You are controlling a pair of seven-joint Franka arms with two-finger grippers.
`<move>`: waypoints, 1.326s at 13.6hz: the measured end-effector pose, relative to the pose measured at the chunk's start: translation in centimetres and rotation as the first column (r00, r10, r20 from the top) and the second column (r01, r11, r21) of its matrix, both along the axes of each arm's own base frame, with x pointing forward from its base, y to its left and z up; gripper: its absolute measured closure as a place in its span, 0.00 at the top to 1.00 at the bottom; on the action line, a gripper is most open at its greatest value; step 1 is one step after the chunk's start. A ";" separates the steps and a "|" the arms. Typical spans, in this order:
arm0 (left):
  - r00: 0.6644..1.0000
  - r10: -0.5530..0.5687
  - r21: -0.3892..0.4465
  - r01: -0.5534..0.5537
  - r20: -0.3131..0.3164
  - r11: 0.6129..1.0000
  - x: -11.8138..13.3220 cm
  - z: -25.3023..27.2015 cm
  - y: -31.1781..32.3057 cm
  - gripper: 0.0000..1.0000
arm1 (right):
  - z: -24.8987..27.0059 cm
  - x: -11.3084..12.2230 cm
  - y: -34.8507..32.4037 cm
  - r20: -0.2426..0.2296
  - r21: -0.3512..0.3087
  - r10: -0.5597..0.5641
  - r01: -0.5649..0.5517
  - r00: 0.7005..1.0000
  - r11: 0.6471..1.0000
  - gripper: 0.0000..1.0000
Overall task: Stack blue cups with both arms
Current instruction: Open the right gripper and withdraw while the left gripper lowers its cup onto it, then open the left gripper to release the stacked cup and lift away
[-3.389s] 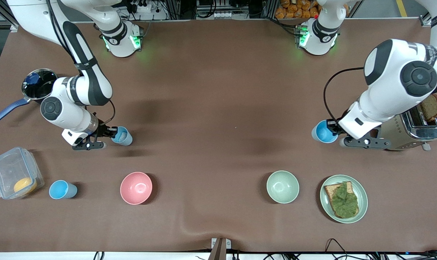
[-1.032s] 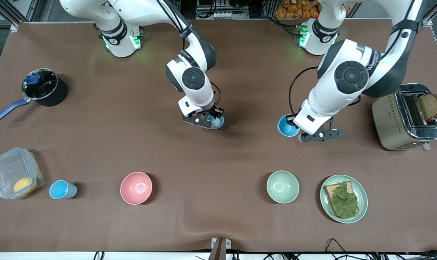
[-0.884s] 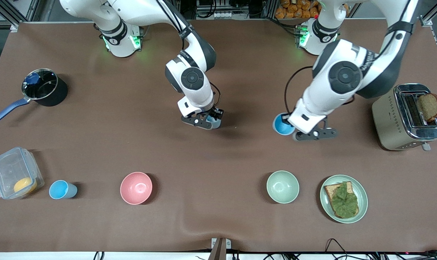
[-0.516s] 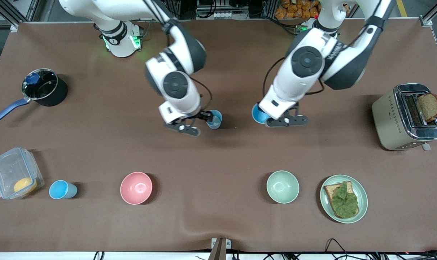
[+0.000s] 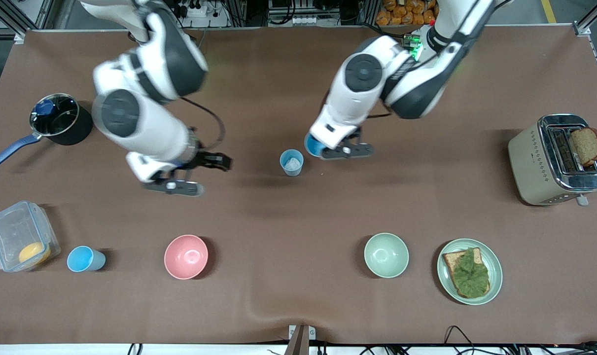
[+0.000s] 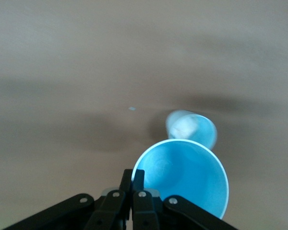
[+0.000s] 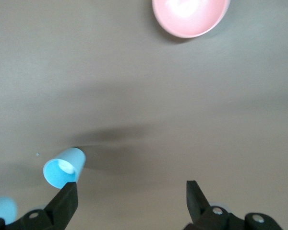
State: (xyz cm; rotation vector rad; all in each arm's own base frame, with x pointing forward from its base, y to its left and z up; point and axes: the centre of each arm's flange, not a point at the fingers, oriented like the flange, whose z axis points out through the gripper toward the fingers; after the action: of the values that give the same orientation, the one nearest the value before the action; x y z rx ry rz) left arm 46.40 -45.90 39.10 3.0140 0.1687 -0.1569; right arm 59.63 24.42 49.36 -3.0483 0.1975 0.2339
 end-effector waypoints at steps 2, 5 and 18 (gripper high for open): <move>0.999 0.037 -0.021 -0.037 0.007 0.999 -1.2 -1.9 -2.4 0.03 | 2.9 0.2 -4.8 0.008 0.017 0.026 -0.026 1.000 1.000 1.00; 0.997 0.072 -0.014 -0.072 0.037 0.997 -1.5 -4.5 -3.8 0.03 | 6.2 0.0 -12.0 0.033 0.042 0.067 -0.069 0.997 0.997 1.00; 0.995 0.061 -0.022 -0.059 0.083 0.998 0.3 -9.5 -3.6 0.09 | 12.1 -4.1 -24.8 0.050 0.077 0.096 -0.100 0.994 0.992 1.00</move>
State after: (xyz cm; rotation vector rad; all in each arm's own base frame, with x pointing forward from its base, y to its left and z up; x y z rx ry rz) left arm 46.70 -49.49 29.59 2.9856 0.2479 -0.0267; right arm 55.51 -0.38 61.42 -2.9839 0.0342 0.1724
